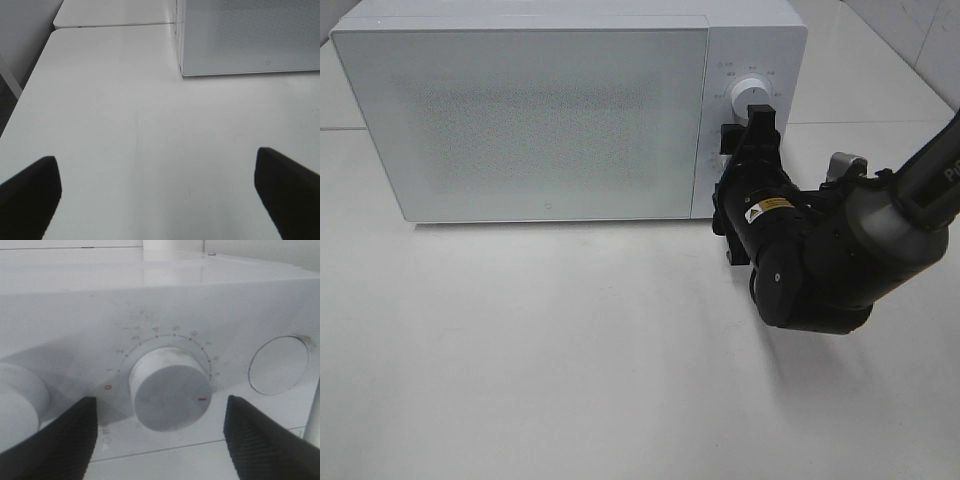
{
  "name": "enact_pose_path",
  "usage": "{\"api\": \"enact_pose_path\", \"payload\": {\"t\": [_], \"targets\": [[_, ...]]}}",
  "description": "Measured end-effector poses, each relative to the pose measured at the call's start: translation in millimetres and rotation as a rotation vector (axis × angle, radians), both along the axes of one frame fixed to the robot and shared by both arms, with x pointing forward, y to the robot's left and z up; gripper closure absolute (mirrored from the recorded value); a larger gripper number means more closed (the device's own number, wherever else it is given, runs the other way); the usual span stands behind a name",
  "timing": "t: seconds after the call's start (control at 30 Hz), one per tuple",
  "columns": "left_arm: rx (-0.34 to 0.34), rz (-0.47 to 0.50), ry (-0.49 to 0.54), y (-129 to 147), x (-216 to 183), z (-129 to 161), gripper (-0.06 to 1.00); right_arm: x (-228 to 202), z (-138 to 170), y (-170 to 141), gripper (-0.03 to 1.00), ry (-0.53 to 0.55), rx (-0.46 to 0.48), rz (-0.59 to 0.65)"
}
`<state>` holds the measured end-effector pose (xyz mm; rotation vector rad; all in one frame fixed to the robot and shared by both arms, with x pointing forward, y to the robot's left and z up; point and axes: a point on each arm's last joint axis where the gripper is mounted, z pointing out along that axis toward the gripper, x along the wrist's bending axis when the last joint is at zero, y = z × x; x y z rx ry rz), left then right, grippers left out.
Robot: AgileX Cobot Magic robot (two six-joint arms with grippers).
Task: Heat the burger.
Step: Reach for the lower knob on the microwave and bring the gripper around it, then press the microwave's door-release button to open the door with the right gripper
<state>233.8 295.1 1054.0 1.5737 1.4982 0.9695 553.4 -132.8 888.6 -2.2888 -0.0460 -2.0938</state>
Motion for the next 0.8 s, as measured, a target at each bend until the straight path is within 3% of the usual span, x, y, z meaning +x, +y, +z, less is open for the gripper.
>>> {"api": "enact_pose_path", "payload": {"t": [0.2,0.43,0.6,0.63,0.7,0.73,0.8], "targets": [[0.000,0.000,0.000,0.0,0.0,0.0,-0.05,-8.1,1.5,-3.9,0.26,0.008,-0.027,0.025],[0.000,0.000,0.000,0.0,0.0,0.0,-0.05,-25.4,8.6,-10.0,0.26,0.054,-0.137,0.100],[0.000,0.000,0.000,0.0,0.0,0.0,-0.05,-44.4,11.7,-11.7,0.26,0.145,-0.319,0.244],[0.000,0.000,0.000,0.0,0.0,0.0,-0.05,-44.4,11.7,-11.7,0.26,0.145,-0.319,0.244],[0.000,0.000,0.000,0.0,0.0,0.0,-0.05,-51.2,19.0,-8.0,0.26,0.182,-0.449,0.354],[0.000,0.000,0.000,0.0,0.0,0.0,-0.05,-51.2,19.0,-8.0,0.26,0.182,-0.449,0.354],[0.000,0.000,0.000,0.0,0.0,0.0,-0.05,-59.8,29.7,-5.4,0.26,0.211,-0.640,0.488]]}}
